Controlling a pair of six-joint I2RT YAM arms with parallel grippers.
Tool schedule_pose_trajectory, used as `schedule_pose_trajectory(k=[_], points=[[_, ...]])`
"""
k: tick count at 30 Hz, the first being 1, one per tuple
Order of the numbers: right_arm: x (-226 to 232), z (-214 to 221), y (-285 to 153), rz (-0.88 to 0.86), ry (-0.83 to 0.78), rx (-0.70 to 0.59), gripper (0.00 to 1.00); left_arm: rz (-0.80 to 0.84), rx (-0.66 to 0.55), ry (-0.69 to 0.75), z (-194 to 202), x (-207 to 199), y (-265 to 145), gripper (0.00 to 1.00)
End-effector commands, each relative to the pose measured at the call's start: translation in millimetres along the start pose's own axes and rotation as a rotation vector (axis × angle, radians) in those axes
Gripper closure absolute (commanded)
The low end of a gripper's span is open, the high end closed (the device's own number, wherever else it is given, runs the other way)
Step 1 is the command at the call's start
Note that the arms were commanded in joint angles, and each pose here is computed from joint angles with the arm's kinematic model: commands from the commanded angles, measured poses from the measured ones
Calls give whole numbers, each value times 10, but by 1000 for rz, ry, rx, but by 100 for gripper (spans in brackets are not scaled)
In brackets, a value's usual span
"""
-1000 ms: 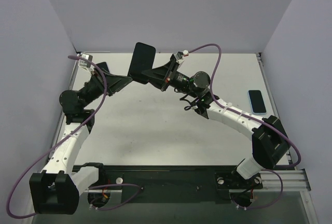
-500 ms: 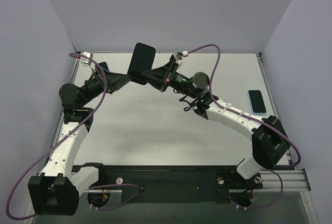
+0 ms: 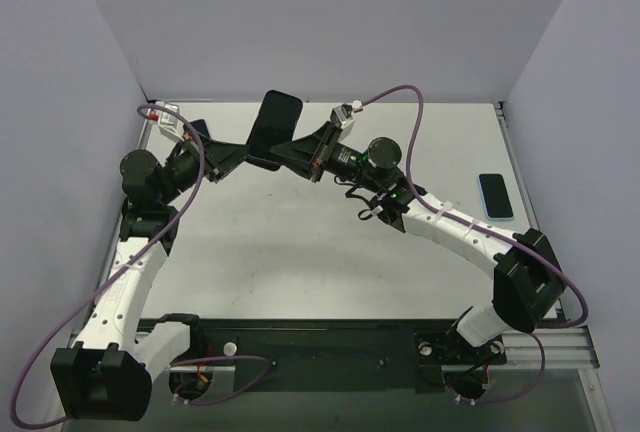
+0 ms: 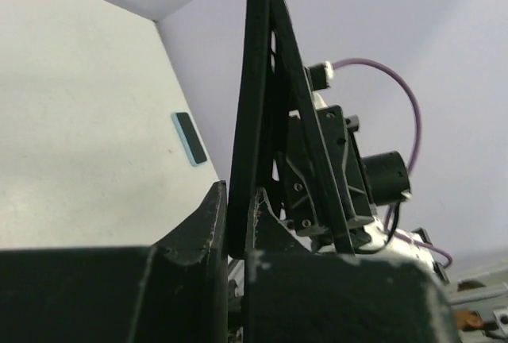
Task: Take the phone out of the phone case
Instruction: Remove the phone case from the phone, then place the phone case at the center of the board.
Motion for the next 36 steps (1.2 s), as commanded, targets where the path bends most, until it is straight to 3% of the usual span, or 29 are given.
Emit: schedule_pose_trajectory(k=[1, 7, 9, 13, 18, 26, 30, 31, 36], points=[[404, 309, -133, -80, -157, 65, 100, -302, -142, -39, -157, 518, -27, 100], [237, 365, -323, 38, -249, 38, 100, -546, -222, -179, -87, 1299, -6, 100], [224, 366, -418, 76, -296, 20, 100, -561, -240, -208, -90, 1497, 88, 100], [89, 270, -685, 208, -404, -36, 100, -635, -175, -248, 62, 2099, 359, 100], [49, 180, -977, 259, -452, -87, 100, -591, -21, -217, 85, 2473, 783, 100], [-233, 113, -1177, 326, -445, -99, 100, -649, 58, -180, 196, 3115, 910, 100], [-377, 91, -1183, 365, -439, -87, 100, -683, 150, -238, 405, 3462, 922, 88], [-390, 87, -1179, 366, -437, -84, 100, -694, 135, -261, 407, 3522, 888, 77], [-615, 62, -1191, 408, -413, -70, 100, -820, 109, -289, 500, 3535, 640, 43]])
Point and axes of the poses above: each gripper's point midway between its finger pads, its own y axis out along the fingers, its own x axis along the line the jaws close on, z = x × y, the point moved 2 cm from there along -y, back along the fingers, and after that the axes turned 13 degrees about y, right-handed, at the moved point
